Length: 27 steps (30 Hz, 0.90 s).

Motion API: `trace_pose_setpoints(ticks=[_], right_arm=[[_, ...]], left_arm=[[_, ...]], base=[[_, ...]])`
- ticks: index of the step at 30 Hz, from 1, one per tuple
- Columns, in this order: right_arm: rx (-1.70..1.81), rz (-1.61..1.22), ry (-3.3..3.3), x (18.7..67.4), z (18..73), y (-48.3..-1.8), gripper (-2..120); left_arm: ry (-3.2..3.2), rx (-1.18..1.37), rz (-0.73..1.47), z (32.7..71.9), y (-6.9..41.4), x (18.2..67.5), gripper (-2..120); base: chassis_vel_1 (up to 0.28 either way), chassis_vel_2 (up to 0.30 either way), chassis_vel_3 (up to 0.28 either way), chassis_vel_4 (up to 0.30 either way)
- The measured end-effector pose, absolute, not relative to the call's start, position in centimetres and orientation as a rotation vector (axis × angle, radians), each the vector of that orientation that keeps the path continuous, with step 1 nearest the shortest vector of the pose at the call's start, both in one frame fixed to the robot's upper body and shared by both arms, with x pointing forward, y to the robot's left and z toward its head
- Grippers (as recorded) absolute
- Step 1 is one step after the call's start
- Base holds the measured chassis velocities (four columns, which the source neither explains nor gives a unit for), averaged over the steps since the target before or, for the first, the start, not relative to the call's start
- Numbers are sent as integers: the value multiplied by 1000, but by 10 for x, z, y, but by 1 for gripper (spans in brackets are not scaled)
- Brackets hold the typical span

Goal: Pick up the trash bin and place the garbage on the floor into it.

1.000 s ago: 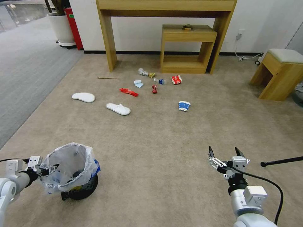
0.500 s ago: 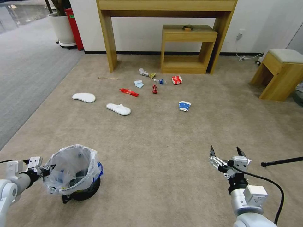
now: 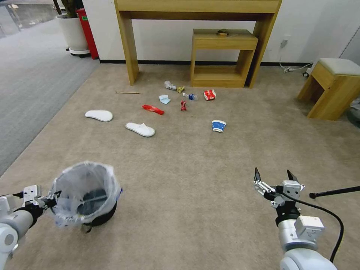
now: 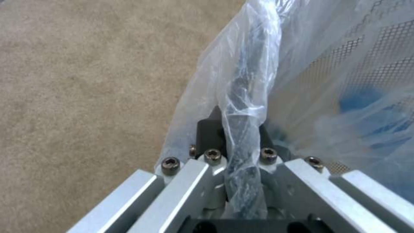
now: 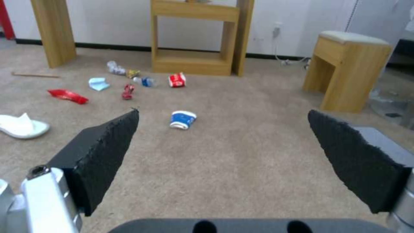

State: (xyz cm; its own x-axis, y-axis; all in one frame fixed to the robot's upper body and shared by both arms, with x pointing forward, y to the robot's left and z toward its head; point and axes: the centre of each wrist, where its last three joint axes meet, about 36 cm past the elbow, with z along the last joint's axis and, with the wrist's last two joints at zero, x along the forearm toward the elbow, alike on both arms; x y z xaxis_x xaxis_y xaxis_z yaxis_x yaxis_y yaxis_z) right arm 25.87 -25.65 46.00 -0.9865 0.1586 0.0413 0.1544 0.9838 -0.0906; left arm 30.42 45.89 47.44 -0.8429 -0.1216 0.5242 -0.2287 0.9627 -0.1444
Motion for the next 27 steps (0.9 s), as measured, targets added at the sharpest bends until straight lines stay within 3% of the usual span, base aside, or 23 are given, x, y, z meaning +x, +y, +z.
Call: trace_pose_setpoints(ticks=[11, 20, 27], right_arm=[[-231, 198, -3121, 251, 466, -264, 100], [-197, 226, -3149, 252, 466, -263, 100], [-147, 224, -3162, 252, 460, -257, 100]], left_arm=[[-2636, 434, 279, 501, 421, 246, 0], [-2511, 577, 321, 492, 419, 203, 0], [-2489, 552, 357, 488, 417, 189, 0]], base=[[0, 0, 0, 0], [0, 0, 0, 0], [0, 0, 0, 0]])
